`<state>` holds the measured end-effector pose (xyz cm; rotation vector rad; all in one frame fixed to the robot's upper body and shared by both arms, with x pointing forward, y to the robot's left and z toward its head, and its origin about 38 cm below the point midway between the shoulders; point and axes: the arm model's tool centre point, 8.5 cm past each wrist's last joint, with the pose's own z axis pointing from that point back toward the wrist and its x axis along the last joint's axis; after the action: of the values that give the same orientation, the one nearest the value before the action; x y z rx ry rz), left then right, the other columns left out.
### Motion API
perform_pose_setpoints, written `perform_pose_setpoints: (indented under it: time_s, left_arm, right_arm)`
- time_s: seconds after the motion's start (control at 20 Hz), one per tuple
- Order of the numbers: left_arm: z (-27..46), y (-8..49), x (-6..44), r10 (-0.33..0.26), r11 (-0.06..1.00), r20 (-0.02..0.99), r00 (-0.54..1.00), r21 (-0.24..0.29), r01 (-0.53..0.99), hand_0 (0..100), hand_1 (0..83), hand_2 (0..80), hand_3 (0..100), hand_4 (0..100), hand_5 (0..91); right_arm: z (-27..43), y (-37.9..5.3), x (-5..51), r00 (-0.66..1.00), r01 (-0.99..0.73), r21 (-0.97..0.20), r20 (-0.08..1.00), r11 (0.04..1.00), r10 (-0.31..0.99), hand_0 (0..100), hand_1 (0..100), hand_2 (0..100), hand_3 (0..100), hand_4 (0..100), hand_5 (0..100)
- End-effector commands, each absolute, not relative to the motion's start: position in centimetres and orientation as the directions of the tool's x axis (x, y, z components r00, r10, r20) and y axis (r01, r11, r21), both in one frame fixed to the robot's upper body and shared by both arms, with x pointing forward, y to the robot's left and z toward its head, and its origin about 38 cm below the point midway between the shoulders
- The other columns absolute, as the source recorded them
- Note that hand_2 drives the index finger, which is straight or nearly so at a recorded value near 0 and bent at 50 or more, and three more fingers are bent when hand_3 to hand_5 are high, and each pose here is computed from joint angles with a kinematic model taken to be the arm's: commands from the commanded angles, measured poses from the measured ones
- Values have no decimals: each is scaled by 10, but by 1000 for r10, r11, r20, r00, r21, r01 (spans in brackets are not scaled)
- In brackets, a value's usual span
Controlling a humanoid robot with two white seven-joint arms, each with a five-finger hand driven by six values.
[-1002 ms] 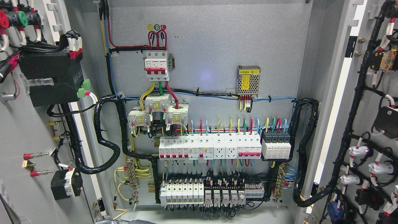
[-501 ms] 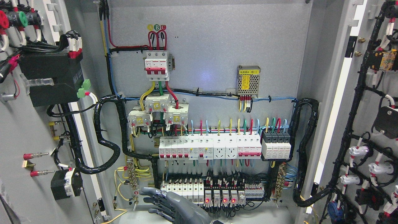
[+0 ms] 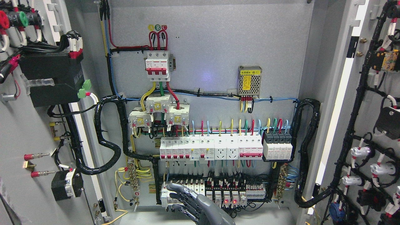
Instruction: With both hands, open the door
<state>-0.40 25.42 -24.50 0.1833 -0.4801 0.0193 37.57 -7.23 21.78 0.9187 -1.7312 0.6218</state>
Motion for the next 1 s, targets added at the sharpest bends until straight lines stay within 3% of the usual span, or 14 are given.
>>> perform_pose_setpoints:
  time_s: [0.0,0.15,0.65,0.95]
  left_arm:
    - [-183,229,78,-200,979,766,611,135,151,0,0,0,0,0,0]
    - [-153,211,79,-218,967,825,522,109,231,0,0,0,0,0,0]
    - [-61,165,97,-160,900,948,276,26,434,0,0,0,0,0,0]
    - [-26,162,116,-125,891,977,170,35,453,0,0,0,0,0,0]
  right_arm:
    - [228,-112,350,-278,-779,-39,916,626,-289,191,0,0,0,0,0]
    - [220,-122,335,-300,-774,-58,910,631,-285,191,0,0,0,0,0]
    - [201,-163,287,-373,-725,-92,886,683,-276,191,0,0,0,0,0]
    - [186,-179,261,-407,-705,-106,870,701,-278,191,0,0,0,0,0]
